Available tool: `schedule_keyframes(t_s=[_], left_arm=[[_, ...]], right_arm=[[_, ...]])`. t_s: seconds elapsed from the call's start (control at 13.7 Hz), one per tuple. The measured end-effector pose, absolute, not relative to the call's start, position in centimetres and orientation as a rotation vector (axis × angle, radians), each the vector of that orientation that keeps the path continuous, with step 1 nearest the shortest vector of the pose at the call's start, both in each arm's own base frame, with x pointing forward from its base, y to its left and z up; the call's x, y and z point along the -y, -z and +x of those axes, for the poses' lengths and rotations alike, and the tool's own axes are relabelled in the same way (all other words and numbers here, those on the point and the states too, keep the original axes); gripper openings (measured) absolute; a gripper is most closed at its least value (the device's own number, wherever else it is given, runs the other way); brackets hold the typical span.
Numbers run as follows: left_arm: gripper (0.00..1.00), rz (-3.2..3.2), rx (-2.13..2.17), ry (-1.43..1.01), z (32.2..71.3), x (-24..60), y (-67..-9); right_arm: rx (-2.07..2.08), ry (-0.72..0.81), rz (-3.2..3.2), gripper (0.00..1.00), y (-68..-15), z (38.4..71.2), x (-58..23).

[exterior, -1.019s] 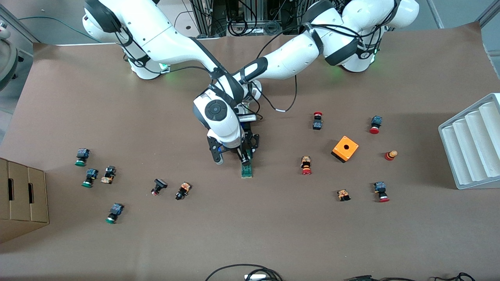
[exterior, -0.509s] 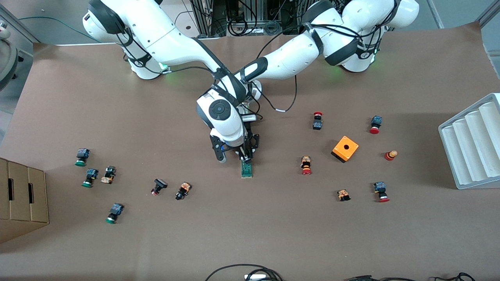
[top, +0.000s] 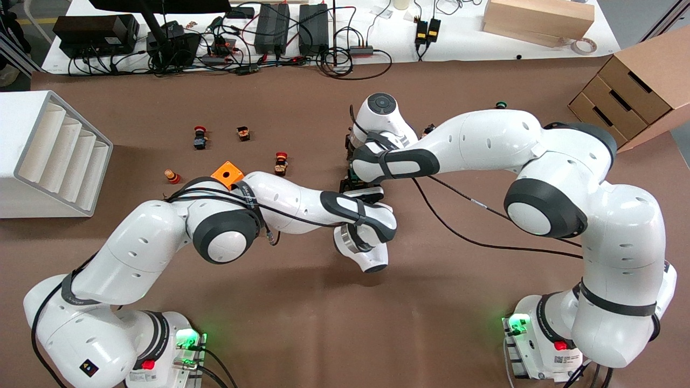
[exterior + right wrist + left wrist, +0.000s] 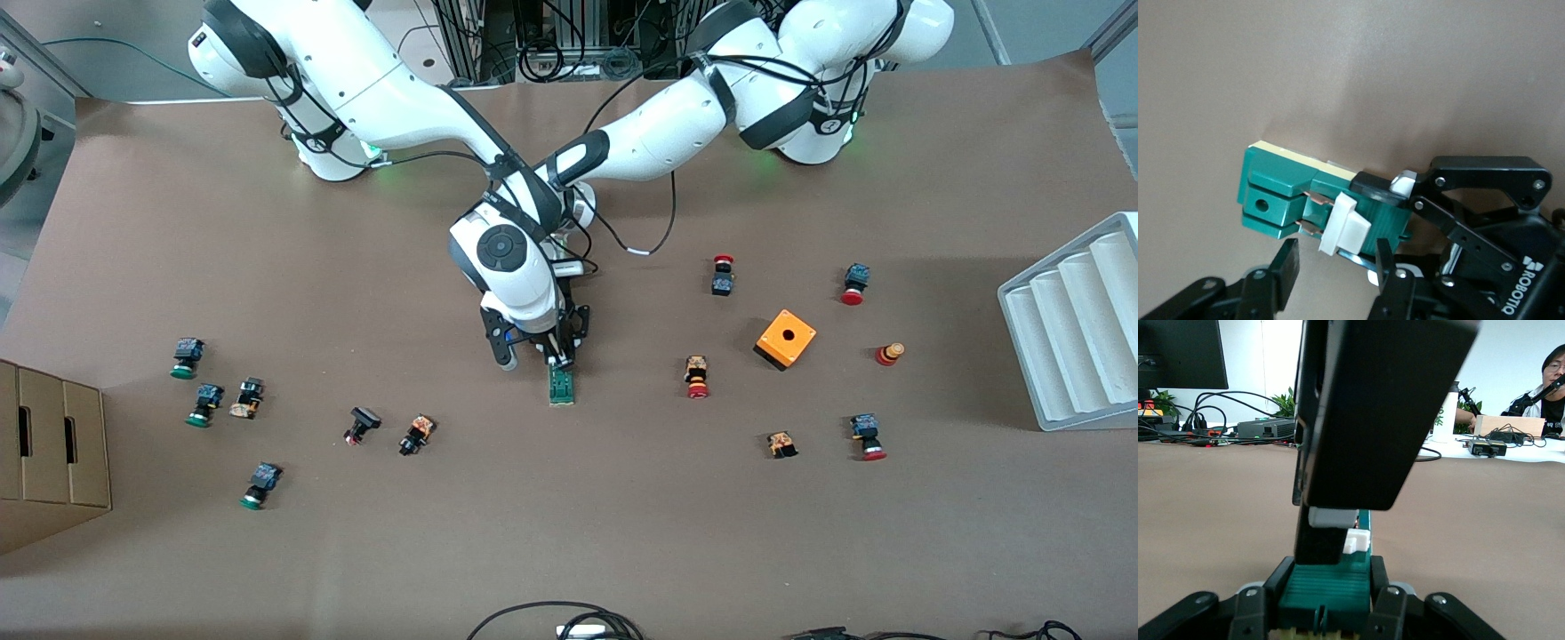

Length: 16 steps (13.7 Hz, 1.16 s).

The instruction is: Close load switch with both arms

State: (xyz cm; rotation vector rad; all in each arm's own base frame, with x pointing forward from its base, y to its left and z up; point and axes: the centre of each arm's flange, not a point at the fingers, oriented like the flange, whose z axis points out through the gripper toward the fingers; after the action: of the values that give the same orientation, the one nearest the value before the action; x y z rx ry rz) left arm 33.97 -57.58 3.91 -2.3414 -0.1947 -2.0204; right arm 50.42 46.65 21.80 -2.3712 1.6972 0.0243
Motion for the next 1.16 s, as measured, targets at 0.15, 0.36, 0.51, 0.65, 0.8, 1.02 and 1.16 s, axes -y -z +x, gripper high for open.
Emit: schedule_keyframes(t_s=[0.15,0.36,0.51,0.65,0.8,1.02,1.16], left_arm=[[0.50,-2.341,0.195,2.020,33.97,57.58,-3.91],[0.50,-2.341,0.195,2.020,33.97,57.58,-3.90],[0.50,-2.341,0.195,2.020,33.97,57.58,-3.90],[0.50,-2.341,0.195,2.020,33.97,57.58,-3.90],[0.50,-2.341,0.195,2.021,33.97,57.58,-3.90],[0.50,-2.341,0.195,2.021,33.97,57.58,-3.89],[0.51,-2.341,0.195,2.021,33.98,57.59,-3.86]], right_arm=[[-1.698,-0.023,-2.371,0.55,-21.72,50.46,-46.60],[-1.701,-0.018,-2.367,0.54,-21.73,50.64,-46.43],[-1.704,-0.015,-2.365,0.54,-21.73,50.78,-46.28],[-1.704,-0.015,-2.365,0.54,-21.73,50.79,-46.27],[-1.704,-0.014,-2.365,0.54,-21.73,50.79,-46.28],[-1.704,-0.014,-2.367,0.52,-21.68,50.75,-46.25],[-1.703,-0.014,-2.370,0.51,-21.61,50.67,-46.21]])
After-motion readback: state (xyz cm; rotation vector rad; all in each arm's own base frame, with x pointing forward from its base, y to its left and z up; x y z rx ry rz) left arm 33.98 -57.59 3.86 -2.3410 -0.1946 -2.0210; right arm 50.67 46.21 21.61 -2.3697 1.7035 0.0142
